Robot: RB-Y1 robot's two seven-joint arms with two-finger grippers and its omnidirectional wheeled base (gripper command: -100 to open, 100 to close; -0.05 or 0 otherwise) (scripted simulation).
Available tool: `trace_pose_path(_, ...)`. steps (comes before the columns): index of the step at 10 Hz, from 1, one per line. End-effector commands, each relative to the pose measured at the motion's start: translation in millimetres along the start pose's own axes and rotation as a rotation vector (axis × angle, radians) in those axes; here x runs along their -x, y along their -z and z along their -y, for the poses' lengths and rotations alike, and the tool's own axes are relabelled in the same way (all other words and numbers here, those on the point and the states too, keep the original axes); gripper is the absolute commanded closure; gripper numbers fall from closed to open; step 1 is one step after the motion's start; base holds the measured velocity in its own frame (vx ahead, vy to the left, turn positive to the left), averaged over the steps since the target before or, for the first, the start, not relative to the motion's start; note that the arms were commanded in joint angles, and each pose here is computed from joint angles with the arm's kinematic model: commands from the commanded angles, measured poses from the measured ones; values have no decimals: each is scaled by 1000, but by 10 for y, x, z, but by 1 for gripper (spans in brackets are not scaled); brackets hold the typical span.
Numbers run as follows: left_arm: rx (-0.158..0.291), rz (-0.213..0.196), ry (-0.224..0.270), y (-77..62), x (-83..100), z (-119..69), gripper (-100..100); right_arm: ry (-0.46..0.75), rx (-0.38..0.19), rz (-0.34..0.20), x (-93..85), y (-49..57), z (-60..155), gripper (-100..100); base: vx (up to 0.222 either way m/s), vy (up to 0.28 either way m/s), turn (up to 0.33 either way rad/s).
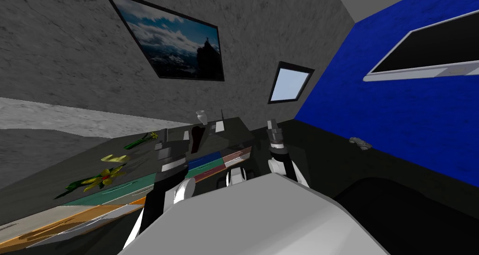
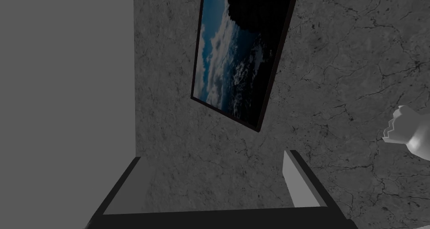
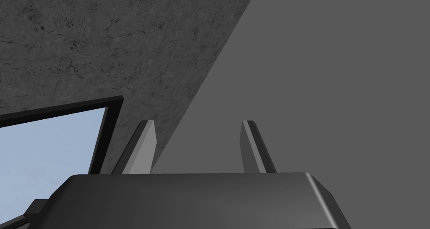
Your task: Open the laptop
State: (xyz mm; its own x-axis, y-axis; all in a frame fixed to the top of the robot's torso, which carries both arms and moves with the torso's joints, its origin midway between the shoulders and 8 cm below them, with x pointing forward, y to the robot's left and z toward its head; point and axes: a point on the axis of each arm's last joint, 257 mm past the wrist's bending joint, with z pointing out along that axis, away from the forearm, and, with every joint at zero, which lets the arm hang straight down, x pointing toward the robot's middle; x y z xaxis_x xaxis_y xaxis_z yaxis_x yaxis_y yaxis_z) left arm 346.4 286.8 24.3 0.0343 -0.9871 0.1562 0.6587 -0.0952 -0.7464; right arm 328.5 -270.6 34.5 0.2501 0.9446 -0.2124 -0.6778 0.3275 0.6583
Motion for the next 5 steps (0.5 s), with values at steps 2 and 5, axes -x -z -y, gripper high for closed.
trace_pose_path(2,40,-47,-39,-17,55,-141,-100,0,0,0,0,0,1,0,-1,-47,-103)
trace_pose_path(5,89,-53,-85,-70,282,-331,-100,0,0,0,-1,0,1,0,3,-97,-225)
